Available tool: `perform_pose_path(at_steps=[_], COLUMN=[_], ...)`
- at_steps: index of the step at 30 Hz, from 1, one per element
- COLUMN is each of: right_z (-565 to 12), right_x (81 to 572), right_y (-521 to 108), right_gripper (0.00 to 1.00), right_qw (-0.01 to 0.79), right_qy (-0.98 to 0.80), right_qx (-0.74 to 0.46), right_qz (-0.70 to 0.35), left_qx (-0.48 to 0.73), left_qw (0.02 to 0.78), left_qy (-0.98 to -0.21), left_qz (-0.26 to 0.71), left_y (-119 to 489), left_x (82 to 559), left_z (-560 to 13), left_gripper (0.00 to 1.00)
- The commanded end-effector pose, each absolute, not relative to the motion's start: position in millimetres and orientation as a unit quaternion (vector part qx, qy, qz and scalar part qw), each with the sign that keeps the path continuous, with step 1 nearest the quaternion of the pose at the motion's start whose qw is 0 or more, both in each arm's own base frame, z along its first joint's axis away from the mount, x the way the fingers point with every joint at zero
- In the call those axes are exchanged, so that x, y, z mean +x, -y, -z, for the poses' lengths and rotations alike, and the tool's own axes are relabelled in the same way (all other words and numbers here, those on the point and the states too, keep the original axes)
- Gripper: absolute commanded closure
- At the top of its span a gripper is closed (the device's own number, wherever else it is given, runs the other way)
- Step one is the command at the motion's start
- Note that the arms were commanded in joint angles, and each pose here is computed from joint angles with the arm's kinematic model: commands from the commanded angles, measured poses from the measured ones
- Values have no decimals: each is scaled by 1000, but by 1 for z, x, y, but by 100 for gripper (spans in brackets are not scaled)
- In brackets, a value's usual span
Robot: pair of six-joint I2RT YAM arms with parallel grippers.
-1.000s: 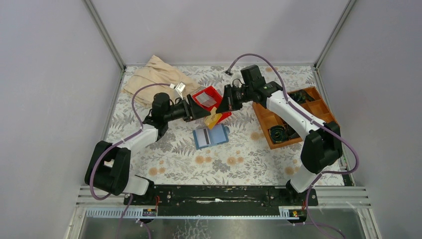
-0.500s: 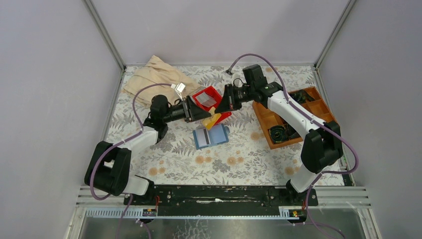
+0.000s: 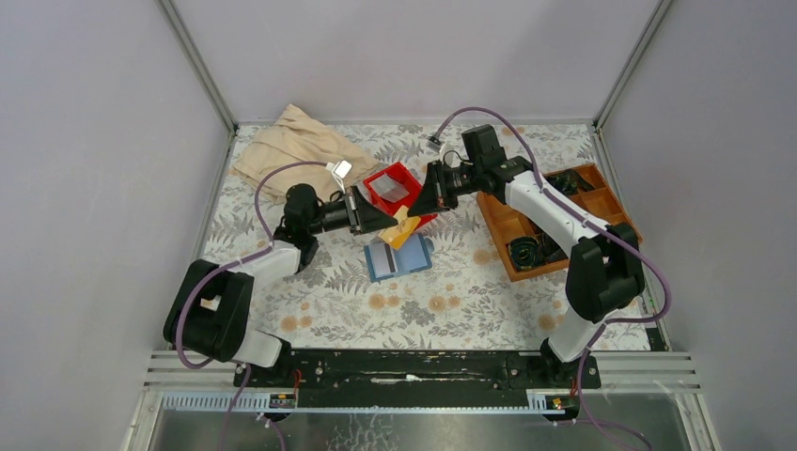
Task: Put the credit cards into the card holder
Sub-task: Pick up the credit card from the storage box.
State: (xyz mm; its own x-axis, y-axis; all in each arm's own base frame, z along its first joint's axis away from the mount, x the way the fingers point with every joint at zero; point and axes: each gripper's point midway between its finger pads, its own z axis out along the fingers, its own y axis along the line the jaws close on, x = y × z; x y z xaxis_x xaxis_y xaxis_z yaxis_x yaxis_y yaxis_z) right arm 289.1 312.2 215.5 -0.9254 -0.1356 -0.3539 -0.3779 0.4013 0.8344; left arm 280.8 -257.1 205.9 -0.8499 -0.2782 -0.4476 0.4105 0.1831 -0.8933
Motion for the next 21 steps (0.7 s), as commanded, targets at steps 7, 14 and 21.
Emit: perform_pose_path(at_steps=[7, 14, 21], right_z=[-218, -202, -174], right_x=[300, 311, 328], right_y=[-315, -300, -273], right_gripper=[85, 58, 62], right_qw=[120, 170, 220], right_qy=[-816, -851, -893], right_qx=[-153, -143, -104], right_qz=[-544, -476, -379], left_qx=[37, -87, -178], left_qw=[261, 286, 330], left_qy=[-712, -795, -811], left_qz=[651, 527, 449], left_y=[257, 240, 230], left_x=[273, 284, 278], left_z=[-199, -140, -118], left_gripper=[100, 100, 100])
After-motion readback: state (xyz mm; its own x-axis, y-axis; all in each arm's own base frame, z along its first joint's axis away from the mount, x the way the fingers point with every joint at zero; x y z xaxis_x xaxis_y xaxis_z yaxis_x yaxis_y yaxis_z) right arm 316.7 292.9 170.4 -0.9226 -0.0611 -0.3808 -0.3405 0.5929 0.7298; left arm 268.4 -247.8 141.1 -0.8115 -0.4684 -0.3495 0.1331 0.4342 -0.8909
